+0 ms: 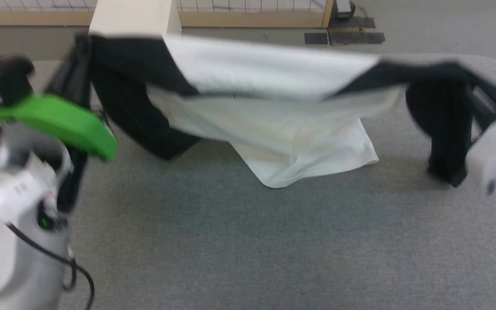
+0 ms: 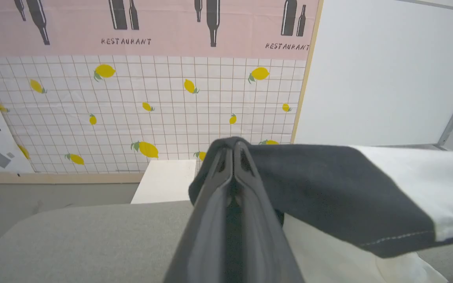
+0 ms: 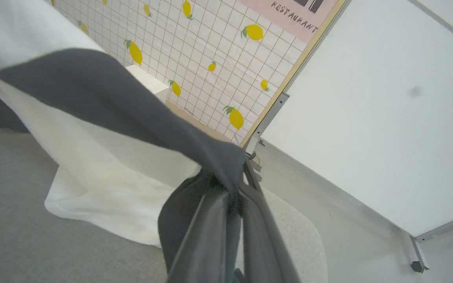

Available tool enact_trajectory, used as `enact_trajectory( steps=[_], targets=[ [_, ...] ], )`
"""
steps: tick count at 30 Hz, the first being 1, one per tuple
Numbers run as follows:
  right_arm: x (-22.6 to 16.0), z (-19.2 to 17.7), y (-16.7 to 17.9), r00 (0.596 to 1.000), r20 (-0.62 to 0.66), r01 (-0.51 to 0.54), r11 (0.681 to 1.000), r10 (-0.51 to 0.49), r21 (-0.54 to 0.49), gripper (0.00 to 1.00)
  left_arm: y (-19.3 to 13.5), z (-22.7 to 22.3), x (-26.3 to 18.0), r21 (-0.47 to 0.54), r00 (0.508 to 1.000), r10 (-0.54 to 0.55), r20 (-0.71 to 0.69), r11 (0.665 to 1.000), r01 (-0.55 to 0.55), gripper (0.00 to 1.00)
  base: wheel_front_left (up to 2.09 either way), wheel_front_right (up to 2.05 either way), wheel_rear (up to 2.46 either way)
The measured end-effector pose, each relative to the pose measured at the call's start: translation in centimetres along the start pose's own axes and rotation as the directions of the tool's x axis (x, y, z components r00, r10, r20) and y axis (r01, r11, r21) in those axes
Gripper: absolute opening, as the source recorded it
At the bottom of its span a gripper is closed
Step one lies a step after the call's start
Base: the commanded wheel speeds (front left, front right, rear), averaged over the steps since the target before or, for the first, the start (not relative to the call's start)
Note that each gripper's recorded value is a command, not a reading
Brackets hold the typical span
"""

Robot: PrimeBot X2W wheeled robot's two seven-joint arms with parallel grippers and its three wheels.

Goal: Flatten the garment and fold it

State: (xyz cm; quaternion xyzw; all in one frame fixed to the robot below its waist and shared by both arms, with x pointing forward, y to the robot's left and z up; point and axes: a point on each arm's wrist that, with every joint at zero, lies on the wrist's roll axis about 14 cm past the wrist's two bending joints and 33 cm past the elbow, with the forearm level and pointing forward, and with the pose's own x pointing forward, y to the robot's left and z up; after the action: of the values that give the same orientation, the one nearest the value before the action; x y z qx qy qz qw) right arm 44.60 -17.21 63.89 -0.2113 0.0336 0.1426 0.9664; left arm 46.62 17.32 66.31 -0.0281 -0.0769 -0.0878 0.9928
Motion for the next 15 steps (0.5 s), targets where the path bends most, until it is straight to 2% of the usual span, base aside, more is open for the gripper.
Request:
enact_trajectory(
  steps=[6,9,11,15],
  targets=[
    [5.6,4.4,-4.2,0.998,0.042,0.043,0.996,-0.04,-0.084,0.0,1.4,3.8,6.3,0.059,0.997,0.011,0.078,0.998,-0.015,0.0,0.0,0.0,0.0],
    [8.7,6.7,-6.0,0.994,0.086,0.077,0.99,-0.067,-0.117,0.0,2.6,4.9,9.6,0.044,0.992,0.034,0.118,0.998,-0.039,0.0,0.0,0.0,0.0],
    [10.7,7.8,-7.1,0.99,0.11,0.102,0.986,-0.087,-0.135,0.0,3.2,5.2,11.6,0.103,0.991,0.04,0.131,0.993,-0.054,0.0,0.0,0.0,0.0],
    [14.4,9.3,-9.2,0.979,0.153,0.153,0.98,-0.132,-0.129,0.0,4.2,5.1,15.6,0.146,0.985,0.063,0.163,0.985,-0.087,0.0,0.0,0.0,0.0]
  ],
)
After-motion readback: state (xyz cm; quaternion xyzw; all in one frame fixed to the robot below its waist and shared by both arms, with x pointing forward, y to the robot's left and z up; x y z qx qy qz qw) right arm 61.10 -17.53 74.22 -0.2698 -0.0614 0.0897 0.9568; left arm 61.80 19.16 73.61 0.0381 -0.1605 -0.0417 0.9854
